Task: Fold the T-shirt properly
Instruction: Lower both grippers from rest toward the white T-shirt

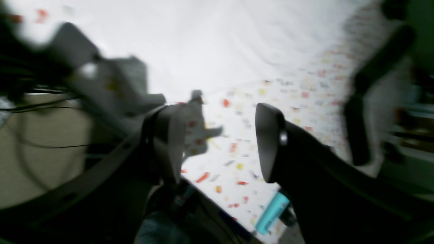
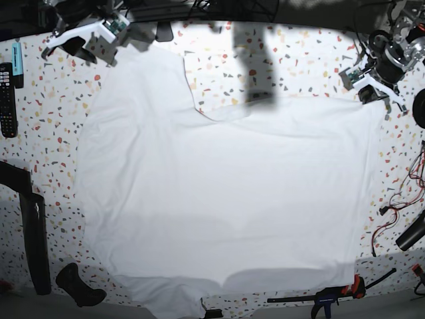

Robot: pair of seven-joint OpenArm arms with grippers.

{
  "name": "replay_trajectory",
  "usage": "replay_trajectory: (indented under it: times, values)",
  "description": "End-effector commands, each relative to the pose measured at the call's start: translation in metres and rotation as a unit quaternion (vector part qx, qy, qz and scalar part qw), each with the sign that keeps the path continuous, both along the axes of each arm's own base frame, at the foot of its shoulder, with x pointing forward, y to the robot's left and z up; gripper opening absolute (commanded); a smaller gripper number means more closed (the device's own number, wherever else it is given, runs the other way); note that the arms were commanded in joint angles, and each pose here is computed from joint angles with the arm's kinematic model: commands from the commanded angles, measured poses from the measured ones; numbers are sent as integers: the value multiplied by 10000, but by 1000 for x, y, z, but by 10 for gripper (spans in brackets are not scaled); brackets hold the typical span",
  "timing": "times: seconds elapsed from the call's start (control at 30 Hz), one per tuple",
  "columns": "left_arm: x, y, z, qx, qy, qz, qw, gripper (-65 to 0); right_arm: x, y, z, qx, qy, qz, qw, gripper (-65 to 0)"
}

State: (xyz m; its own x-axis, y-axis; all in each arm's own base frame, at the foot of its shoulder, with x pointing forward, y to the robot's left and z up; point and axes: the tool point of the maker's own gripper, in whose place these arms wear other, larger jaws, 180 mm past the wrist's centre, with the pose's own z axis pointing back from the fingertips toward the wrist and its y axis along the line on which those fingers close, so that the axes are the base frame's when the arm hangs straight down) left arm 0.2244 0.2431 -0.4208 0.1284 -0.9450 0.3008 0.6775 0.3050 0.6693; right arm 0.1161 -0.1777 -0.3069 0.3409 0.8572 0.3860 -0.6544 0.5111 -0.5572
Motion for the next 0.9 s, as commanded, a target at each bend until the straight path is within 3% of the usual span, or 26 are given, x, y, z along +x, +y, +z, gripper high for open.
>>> replay_trajectory:
  times: [0.0,0.17,0.37,0.63,0.77,0.87]
  values:
    - [4,2,7,24,-79,-75,9999,-650,0,4,4,50,-29,107,9999,-321]
    - [4,-4,8,-225,-90,-48,9997,-650,-1,10,3,117,17,294,9995,-321]
    - [4,-6,8,-426,-57,72,9990,-650,12,-6,-20,-43,13,188,9998,-321]
    - [4,-6,8,-423,-56,75,9991,-650,-1,20,-69,137,655,658,9956,-321]
    - [4,-6,8,-425,-56,74,9991,-650,-1,29,-77,-234,572,1063,9924,-321]
    - [4,-6,8,-423,-56,75,9991,-650,1,22,-85,-520,646,1034,9912,-321]
